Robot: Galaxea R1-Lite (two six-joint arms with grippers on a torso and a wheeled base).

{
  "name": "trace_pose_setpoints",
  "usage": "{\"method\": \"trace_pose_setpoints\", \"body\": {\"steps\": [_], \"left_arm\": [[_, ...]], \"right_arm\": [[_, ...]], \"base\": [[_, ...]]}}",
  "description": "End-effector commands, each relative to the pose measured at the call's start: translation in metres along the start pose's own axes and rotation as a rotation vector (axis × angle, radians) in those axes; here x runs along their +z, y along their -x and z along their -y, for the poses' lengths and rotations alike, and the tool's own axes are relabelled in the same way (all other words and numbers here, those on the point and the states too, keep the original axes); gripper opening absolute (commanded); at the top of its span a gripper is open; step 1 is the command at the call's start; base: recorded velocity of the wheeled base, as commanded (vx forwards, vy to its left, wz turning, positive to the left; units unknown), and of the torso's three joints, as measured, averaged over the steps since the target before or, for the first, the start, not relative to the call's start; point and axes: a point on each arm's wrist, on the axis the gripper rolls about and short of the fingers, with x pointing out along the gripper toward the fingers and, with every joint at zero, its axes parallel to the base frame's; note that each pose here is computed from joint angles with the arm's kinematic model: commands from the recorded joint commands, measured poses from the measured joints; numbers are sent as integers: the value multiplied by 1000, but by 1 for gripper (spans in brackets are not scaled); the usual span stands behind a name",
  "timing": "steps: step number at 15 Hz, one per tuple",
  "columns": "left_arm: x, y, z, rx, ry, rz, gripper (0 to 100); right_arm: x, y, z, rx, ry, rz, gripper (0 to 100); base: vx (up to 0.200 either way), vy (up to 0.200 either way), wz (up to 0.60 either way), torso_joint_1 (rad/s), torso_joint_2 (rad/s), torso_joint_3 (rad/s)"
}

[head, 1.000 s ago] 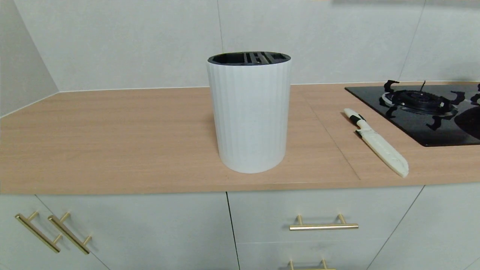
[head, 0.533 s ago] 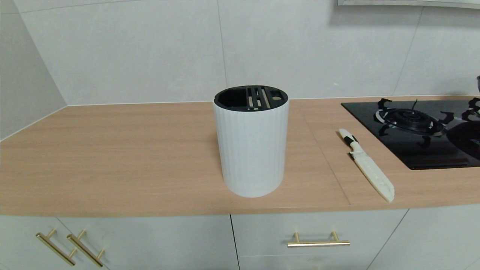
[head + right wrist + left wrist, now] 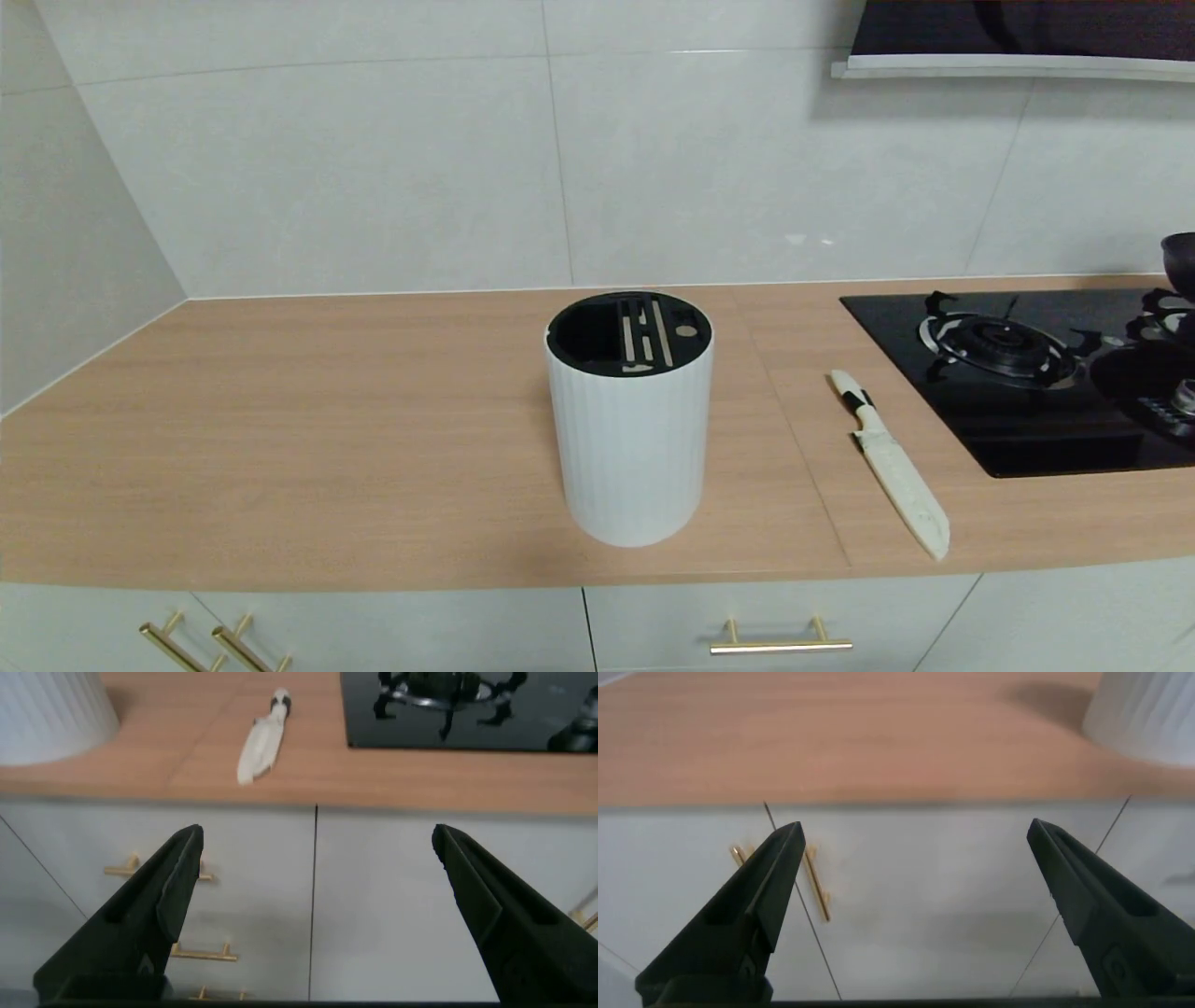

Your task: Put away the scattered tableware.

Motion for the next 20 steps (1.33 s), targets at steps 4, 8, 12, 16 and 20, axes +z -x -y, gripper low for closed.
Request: {"method": "trace_pose_setpoints", "body": {"steps": [4,8,12,16,20], "left_arm": [[0,0,0,1,0,-1,100],[0,0,0,1,0,-1,100],[0,0,0,1,0,-1,100],[0,0,0,1,0,-1,100],[0,0,0,1,0,-1,100]], "right_arm": [[0,0,0,1,-1,-1,100],[0,0,0,1,-1,-1,100],[0,0,0,1,-1,-1,100],[0,0,0,1,1,-1,100],[0,0,0,1,1,-1,100]], "base": [[0,0,0,251,-547,-301],[0,0,0,270,-588,-311],[0,0,0,243,-499,-260],[0,0,0,126,-264,-133],[0,0,0,0,0,0]]}}
